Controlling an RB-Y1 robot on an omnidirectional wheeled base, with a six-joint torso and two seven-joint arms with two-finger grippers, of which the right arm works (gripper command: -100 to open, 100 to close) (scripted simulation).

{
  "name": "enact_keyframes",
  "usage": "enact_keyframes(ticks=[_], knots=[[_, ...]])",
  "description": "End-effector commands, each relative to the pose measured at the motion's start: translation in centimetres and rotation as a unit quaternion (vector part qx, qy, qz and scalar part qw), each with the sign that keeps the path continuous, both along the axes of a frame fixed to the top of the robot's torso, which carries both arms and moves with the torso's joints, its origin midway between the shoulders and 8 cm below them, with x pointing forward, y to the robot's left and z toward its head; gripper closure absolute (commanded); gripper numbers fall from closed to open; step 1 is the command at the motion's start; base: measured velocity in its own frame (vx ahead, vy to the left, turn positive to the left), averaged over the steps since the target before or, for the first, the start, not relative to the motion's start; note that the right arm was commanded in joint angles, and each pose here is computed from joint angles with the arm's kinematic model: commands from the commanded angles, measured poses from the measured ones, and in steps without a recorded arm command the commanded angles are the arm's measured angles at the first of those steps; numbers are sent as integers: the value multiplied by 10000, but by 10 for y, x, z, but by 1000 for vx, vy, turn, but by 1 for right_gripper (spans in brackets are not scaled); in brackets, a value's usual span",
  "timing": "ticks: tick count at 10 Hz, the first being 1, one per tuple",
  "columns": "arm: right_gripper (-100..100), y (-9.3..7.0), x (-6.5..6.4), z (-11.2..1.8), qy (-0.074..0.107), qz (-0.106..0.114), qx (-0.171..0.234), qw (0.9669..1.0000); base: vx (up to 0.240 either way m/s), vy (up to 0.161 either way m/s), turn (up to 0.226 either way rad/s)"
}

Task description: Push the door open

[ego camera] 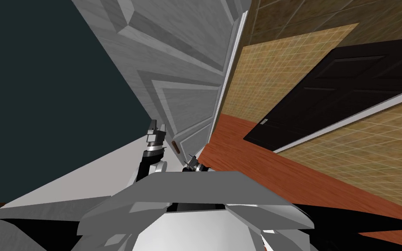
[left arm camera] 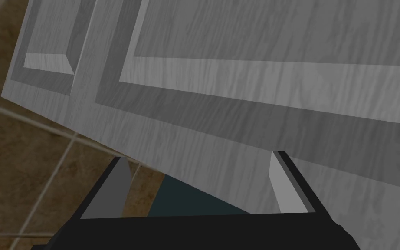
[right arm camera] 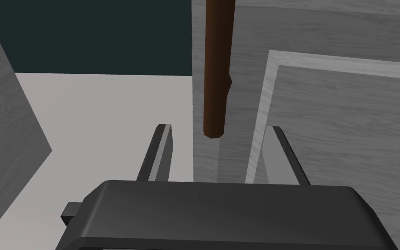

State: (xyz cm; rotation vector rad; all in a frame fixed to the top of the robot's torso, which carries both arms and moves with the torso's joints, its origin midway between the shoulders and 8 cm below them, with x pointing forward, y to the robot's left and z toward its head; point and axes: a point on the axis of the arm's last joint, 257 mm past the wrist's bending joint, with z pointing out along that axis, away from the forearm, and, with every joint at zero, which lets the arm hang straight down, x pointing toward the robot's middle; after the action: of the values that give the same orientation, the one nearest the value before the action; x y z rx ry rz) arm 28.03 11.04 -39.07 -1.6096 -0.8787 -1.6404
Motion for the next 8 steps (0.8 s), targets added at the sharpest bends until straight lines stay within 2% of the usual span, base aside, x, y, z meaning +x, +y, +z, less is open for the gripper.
enact_keyframes(ticks=[1, 5, 6, 8], knots=[[100, 0, 0, 0, 2, 0, -4, 10000, -23, -31, 5], [100, 0, 0, 0, 2, 0, -4, 10000, -9, -13, 0], [-100, -3, 10, 0, 9, -226, -5, 9997, -32, 85, -118], [-100, -6, 21, 0, 25, -467, -8, 9989, -73, 166, -111]])
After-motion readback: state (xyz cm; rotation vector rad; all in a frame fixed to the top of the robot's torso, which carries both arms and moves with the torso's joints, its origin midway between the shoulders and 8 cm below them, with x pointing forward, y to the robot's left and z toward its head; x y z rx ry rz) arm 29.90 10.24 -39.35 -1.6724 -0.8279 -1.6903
